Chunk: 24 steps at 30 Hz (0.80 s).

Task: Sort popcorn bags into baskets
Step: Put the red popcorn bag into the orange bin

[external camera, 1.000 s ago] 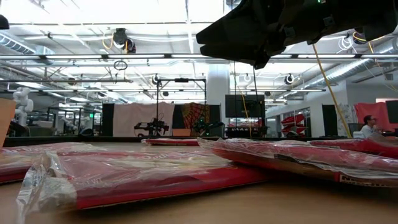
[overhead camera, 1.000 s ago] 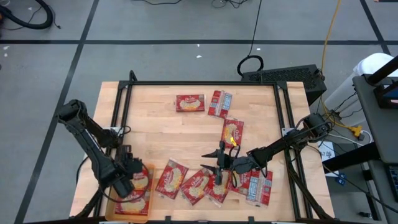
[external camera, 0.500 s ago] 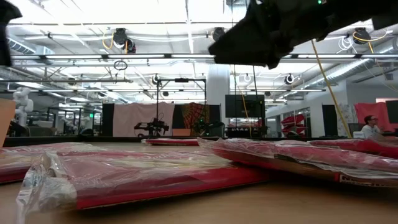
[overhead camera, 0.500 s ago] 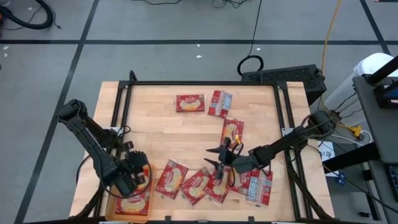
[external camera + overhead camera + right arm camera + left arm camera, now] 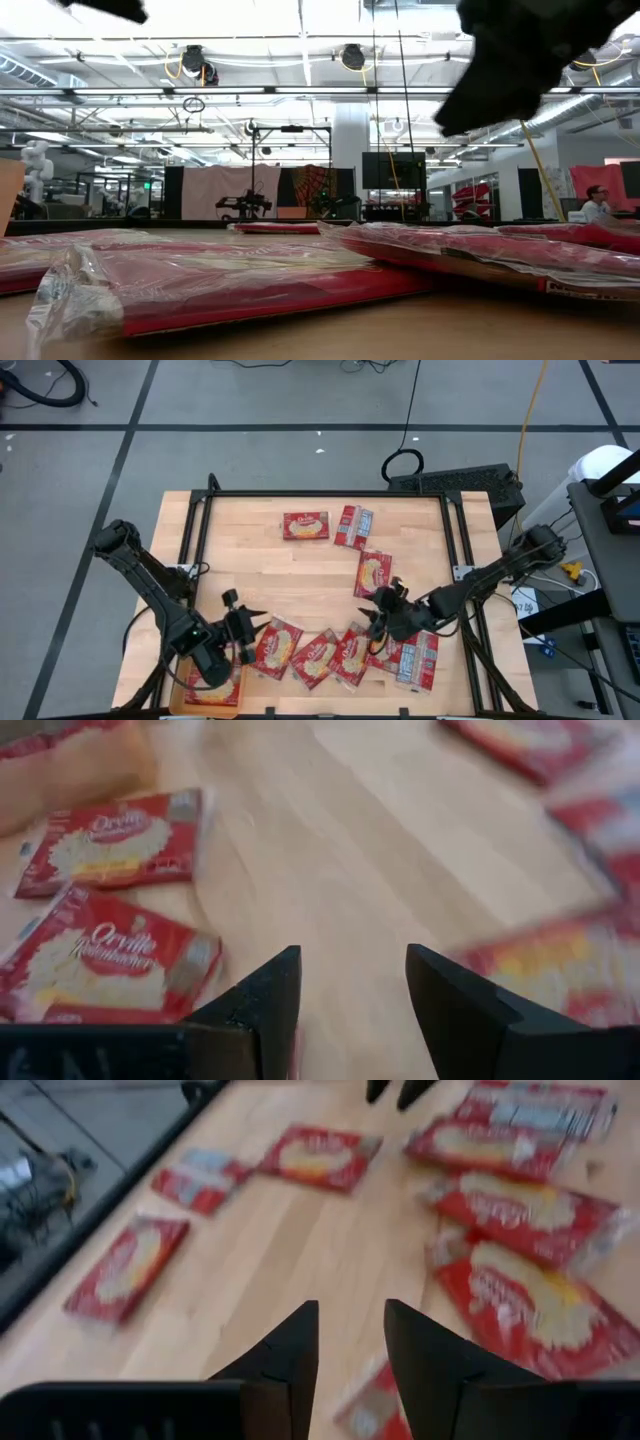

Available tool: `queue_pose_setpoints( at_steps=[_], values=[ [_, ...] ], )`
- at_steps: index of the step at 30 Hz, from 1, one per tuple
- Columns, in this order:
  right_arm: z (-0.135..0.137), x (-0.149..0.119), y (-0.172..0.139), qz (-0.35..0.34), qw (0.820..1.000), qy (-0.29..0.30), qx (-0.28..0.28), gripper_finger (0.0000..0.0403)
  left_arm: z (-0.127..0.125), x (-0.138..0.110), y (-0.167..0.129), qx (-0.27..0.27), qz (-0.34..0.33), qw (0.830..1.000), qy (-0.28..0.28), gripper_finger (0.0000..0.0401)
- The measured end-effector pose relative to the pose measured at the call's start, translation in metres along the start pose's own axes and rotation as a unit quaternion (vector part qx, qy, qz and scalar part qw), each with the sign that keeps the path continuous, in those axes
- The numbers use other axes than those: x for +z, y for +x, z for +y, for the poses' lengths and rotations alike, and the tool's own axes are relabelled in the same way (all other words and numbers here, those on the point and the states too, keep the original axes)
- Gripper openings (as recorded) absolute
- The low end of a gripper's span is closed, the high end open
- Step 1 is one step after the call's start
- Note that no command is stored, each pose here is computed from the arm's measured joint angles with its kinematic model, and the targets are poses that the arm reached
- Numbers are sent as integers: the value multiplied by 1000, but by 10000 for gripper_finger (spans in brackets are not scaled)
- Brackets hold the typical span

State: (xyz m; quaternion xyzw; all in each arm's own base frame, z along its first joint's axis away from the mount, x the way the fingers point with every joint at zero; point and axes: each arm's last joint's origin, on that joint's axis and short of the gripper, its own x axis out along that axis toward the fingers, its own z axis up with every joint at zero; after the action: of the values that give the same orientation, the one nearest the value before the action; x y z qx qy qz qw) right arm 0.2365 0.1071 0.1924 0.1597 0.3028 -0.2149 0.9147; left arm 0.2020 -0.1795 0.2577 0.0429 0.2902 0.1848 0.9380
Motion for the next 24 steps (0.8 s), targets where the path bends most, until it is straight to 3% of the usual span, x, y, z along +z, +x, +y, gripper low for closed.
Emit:
queue_pose_setpoints(
  at_steps=[7, 10, 16, 24],
  values=[
    [-16, -10, -10, 85, 996, 23, -32, 180, 9, 21, 25, 28, -26, 999, -6, 120],
    [-23, -9, -7, 82, 991, 77, -68, 187, 15, 26, 35, 43, -28, 999, -17, 120],
    [-50, -15, 9, 88, 977, 147, -129, 213, 20, 18, 55, 51, -31, 998, -32, 120],
    [-78, -35, 27, 65, 966, 208, -141, 260, 18, 1, 70, 30, -61, 994, -85, 120]
  ],
)
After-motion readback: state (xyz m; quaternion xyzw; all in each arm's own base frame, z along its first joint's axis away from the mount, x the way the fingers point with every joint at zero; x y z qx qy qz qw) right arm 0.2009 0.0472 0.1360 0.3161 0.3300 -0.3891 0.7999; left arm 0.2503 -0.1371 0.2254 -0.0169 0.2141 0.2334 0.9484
